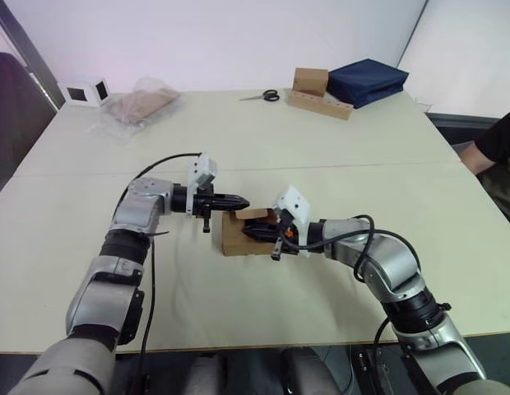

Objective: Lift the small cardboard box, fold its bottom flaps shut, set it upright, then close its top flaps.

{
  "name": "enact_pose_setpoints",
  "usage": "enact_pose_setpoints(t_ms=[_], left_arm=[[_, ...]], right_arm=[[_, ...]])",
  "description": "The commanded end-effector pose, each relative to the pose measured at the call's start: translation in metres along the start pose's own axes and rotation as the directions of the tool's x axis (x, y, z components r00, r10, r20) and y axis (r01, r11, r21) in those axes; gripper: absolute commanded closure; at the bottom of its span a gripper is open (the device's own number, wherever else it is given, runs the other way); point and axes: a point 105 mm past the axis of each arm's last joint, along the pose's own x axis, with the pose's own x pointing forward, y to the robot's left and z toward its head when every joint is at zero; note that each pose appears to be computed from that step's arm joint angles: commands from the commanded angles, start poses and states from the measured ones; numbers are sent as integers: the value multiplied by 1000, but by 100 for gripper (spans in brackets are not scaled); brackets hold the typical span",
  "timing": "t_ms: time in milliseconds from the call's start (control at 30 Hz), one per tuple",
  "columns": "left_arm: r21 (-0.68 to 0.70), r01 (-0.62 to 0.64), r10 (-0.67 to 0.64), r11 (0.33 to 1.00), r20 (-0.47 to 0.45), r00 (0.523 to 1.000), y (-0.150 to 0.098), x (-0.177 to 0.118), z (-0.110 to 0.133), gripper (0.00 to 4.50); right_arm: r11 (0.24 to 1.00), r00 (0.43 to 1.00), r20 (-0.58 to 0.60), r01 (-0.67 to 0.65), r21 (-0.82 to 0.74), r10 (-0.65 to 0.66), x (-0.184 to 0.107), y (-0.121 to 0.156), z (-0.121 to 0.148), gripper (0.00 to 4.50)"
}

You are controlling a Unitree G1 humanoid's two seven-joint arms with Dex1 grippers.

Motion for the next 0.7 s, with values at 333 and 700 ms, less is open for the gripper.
enact_pose_setpoints(t_ms=[333,700], left_arm=[[76,-141,131,987,121,984,6,-42,47,445],[16,14,-15,1000,47,999,-66,-52,28,445]], right_arm=[[999,999,9,46,-2,-46,-8,-8,9,450],[997,997,20,80,-19,-79,-22,-13,17,450]])
